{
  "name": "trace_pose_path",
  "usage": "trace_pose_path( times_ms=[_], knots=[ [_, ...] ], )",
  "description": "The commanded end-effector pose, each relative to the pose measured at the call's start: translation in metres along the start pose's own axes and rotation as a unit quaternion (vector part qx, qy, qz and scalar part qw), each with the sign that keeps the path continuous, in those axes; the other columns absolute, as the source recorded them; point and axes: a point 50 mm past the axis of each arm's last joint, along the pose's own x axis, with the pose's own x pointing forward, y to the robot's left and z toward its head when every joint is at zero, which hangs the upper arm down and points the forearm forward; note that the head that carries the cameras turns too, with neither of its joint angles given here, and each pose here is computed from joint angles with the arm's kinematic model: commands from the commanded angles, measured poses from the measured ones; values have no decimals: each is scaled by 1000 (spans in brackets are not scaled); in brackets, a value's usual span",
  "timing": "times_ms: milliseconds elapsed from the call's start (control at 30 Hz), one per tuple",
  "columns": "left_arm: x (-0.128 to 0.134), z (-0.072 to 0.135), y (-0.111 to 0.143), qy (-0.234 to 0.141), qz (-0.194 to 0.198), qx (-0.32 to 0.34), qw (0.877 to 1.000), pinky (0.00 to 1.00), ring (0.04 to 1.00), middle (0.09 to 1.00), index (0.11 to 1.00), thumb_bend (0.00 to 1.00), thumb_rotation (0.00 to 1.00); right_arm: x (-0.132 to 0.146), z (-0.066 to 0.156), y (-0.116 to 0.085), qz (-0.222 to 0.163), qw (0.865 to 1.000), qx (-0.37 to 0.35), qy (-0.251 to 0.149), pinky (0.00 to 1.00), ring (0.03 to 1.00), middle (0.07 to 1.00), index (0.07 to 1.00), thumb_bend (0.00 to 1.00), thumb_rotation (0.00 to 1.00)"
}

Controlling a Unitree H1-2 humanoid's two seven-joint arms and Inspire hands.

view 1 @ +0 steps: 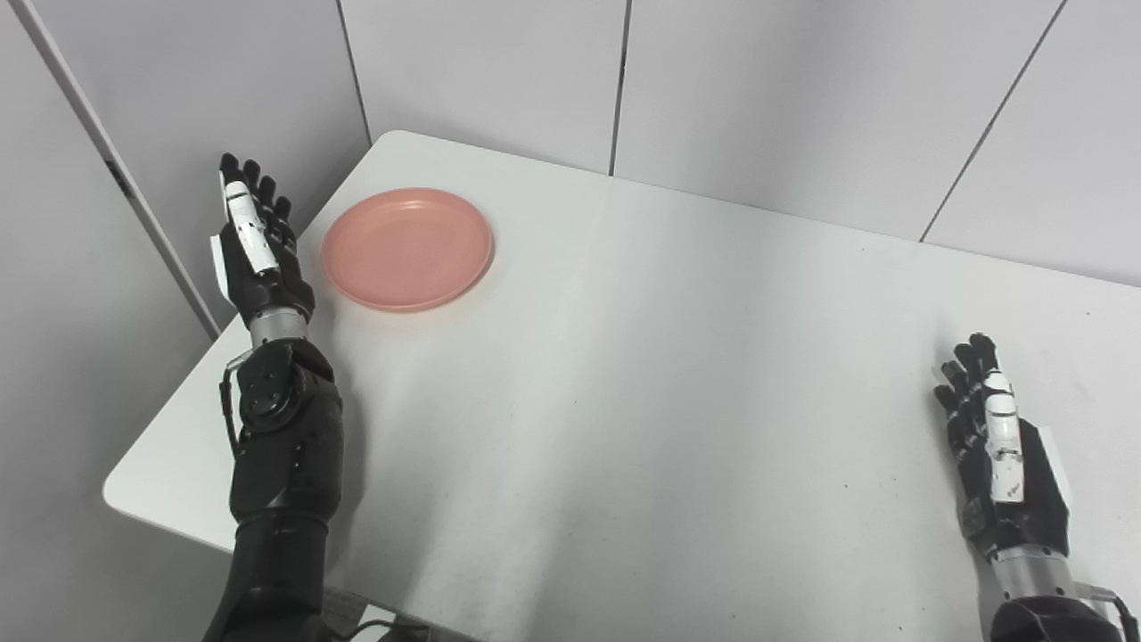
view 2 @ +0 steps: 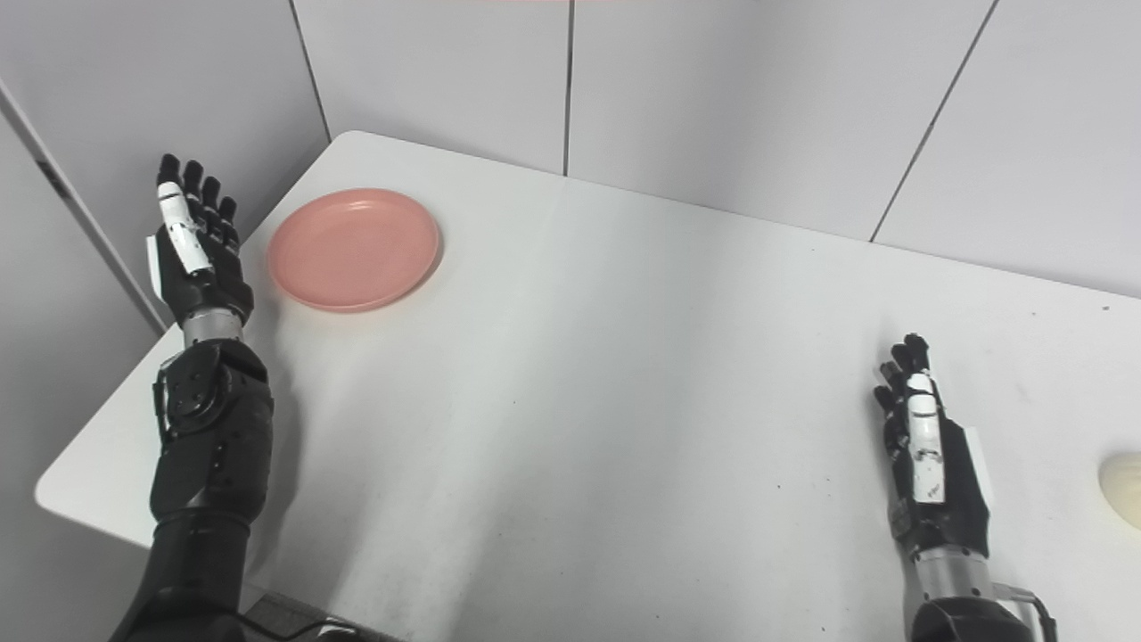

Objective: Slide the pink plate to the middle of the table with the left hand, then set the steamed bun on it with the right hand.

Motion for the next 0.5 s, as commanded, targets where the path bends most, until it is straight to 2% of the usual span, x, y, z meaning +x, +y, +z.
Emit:
trace_pose_path(
  times_ms=[0,467],
  knots=[
    [17,17,-5,-29,-10,6,1000,1000,1000,1000,1000,436,1000,-15,-17,-2,-7,1000,6,21,1000,1000,1000,1000,107,1000],
    [15,0,-2,12,-10,22,1000,1000,1000,996,1000,424,1000,-15,-17,-3,-4,1000,4,16,1000,1000,1000,1000,124,1000]
  ],
)
